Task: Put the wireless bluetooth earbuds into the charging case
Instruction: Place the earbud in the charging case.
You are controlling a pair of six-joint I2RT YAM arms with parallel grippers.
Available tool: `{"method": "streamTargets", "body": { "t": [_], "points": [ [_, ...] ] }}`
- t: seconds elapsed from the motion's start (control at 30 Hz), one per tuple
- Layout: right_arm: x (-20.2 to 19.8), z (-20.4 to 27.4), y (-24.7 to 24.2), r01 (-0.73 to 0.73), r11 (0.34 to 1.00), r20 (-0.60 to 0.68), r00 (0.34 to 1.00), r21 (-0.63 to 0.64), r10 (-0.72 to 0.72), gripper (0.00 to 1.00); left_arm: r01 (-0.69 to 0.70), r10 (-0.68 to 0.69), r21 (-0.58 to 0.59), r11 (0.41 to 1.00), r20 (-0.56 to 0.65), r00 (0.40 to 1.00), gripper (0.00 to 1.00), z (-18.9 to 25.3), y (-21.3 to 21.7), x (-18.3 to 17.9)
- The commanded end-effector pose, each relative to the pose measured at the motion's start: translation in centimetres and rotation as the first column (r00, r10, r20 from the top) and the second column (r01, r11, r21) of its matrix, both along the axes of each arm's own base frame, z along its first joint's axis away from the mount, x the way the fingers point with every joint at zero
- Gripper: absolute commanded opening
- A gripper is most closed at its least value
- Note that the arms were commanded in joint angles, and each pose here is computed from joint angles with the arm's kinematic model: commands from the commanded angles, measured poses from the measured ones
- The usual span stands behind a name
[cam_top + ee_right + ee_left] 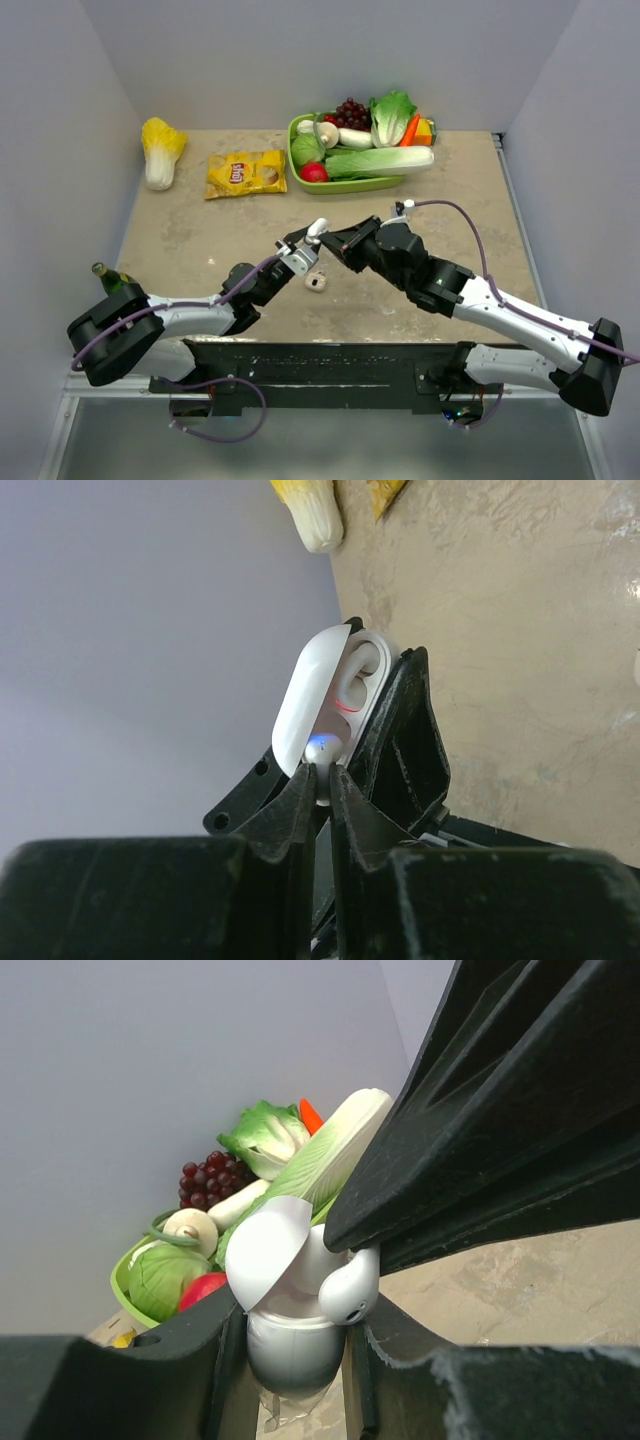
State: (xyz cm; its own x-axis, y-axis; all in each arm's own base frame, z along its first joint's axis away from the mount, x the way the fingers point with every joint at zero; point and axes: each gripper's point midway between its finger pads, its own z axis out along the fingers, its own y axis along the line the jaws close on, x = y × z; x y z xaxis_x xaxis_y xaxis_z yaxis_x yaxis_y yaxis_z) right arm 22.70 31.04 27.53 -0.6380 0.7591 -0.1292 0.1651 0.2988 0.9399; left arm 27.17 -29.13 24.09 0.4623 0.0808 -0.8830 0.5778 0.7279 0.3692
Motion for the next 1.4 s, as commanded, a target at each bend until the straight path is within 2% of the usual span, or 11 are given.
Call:
{"method": "streamTargets", "body": {
  "t": [0.0,0.5,0.93,1.03,1.27,1.37],
  "points": [
    [-0.2,0.2,0.0,-0.014,0.999,0.015,1.0,-0.036,0.014,0.16,0.129,0.097,-0.483,0.866,0.415,0.905,0.0,15.8,5.4,-5.0],
    [0.0,0.9,-0.9,-0.007,0.99,0.067,0.998,-0.141,0.017,0.31,0.118,0.099,-0.494,0.862,0.392,0.915,0.0,15.4,5.6,-4.8],
    [-0.1,1.6,-0.3,-0.053,0.981,0.106,0.992,-0.185,0.073,0.32,0.103,0.094,-0.5,0.86,0.353,0.931,0.0,14.5,5.4,-4.2],
    [-0.2,1.5,0.1,-0.07,0.98,0.108,0.99,-0.188,0.092,0.3,0.101,0.094,-0.5,0.86,0.35,0.932,0.0,14.3,5.5,-4.2],
    [0.1,1.5,0.2,-0.065,0.981,0.124,0.988,-0.185,0.088,0.13,0.109,0.08,-0.498,0.86,0.343,0.936,0.0,14.0,5.5,-4.4],
    [0.1,1.6,0.3,-0.068,0.979,0.131,0.987,-0.193,0.095,0.1,0.12,0.072,-0.503,0.856,0.346,0.936,0.0,14.2,5.5,-4.6]
  ]
}}
